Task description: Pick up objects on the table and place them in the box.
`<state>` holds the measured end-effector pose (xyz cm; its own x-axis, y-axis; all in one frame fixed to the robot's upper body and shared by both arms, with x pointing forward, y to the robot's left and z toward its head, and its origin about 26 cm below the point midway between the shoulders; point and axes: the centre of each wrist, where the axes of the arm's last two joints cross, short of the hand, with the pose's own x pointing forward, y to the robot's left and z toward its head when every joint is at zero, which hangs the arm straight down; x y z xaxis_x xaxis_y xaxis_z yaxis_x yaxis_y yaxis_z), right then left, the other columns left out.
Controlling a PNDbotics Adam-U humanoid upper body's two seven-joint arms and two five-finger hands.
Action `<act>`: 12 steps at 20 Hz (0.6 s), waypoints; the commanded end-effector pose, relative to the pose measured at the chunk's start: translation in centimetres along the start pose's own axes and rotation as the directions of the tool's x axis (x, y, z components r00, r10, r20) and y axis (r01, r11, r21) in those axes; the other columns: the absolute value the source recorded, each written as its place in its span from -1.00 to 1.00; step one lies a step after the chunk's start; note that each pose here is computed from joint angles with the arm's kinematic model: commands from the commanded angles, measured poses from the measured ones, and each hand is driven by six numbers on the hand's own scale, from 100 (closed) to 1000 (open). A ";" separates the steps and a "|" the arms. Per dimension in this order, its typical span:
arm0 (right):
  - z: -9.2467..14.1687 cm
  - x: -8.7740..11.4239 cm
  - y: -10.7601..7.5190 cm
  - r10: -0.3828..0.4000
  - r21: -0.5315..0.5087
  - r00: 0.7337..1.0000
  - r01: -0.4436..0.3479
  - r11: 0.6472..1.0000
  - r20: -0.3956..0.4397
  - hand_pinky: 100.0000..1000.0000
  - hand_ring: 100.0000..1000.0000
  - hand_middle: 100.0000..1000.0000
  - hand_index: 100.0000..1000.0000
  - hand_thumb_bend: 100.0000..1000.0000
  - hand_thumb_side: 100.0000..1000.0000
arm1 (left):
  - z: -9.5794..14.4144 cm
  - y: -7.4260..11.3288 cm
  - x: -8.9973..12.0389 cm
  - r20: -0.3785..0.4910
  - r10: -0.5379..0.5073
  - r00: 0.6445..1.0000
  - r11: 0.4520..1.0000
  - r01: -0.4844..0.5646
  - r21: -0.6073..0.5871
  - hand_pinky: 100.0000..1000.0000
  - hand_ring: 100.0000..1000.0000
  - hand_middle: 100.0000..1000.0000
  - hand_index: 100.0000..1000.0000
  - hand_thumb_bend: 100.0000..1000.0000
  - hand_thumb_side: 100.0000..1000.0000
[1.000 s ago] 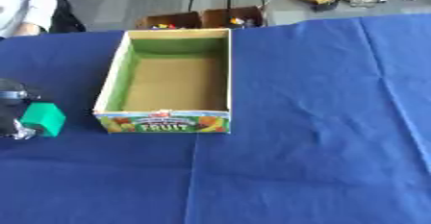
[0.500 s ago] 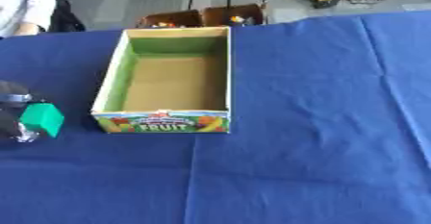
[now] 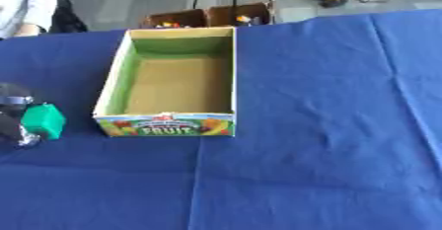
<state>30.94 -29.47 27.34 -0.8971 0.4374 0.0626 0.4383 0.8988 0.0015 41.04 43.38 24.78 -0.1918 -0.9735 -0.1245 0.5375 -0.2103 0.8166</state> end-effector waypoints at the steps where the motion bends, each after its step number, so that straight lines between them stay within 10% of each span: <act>1: -0.8 0.4 -0.4 0.004 -0.004 0.999 -0.003 1.000 0.033 0.38 0.35 -0.14 0.29 -1.00 0.51 | 1.2 1.1 -0.4 0.010 -0.040 0.999 0.999 0.040 -0.013 0.01 0.23 0.44 0.78 -1.00 -0.25; 12: -0.7 0.4 -0.4 0.002 0.001 1.000 -0.002 1.000 0.028 0.39 0.35 -0.14 0.29 -1.00 0.51 | 2.5 3.2 0.4 0.001 -0.057 0.998 0.995 0.056 0.083 -0.20 0.04 0.26 0.50 -1.00 -0.34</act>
<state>30.93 -29.50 27.26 -0.8965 0.4382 0.0656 0.4392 0.8984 0.0014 41.12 42.26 26.62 -0.2133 -0.9680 -0.1325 0.4844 -0.2226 0.8461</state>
